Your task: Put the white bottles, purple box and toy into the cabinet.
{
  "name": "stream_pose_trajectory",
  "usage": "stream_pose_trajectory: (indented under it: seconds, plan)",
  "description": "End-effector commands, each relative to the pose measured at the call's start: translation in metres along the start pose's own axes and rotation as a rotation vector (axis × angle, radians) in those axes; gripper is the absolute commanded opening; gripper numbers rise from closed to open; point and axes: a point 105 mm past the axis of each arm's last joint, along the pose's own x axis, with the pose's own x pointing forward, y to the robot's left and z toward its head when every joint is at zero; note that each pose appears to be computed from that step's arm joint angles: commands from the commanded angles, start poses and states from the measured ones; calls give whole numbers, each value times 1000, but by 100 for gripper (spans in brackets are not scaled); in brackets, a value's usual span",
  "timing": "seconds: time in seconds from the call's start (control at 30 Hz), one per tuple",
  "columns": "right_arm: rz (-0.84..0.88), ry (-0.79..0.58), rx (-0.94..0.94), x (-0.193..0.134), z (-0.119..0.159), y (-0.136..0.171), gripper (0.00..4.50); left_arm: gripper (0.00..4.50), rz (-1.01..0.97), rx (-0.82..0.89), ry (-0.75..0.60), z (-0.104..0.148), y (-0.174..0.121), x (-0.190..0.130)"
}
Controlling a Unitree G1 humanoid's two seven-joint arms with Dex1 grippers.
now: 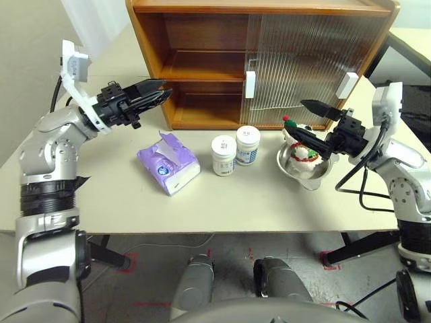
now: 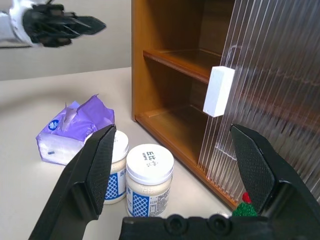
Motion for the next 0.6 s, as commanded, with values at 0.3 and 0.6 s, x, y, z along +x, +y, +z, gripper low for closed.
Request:
stream_pose_trajectory:
  seconds: [0.3,0.6]
  plan:
    - [17,8,-11,2,-1,-1,450,449,-156,0,289,-24,-22,-37]
    - [19,4,-11,3,-2,-1,450,449,-273,-10,416,-26,-31,-49]
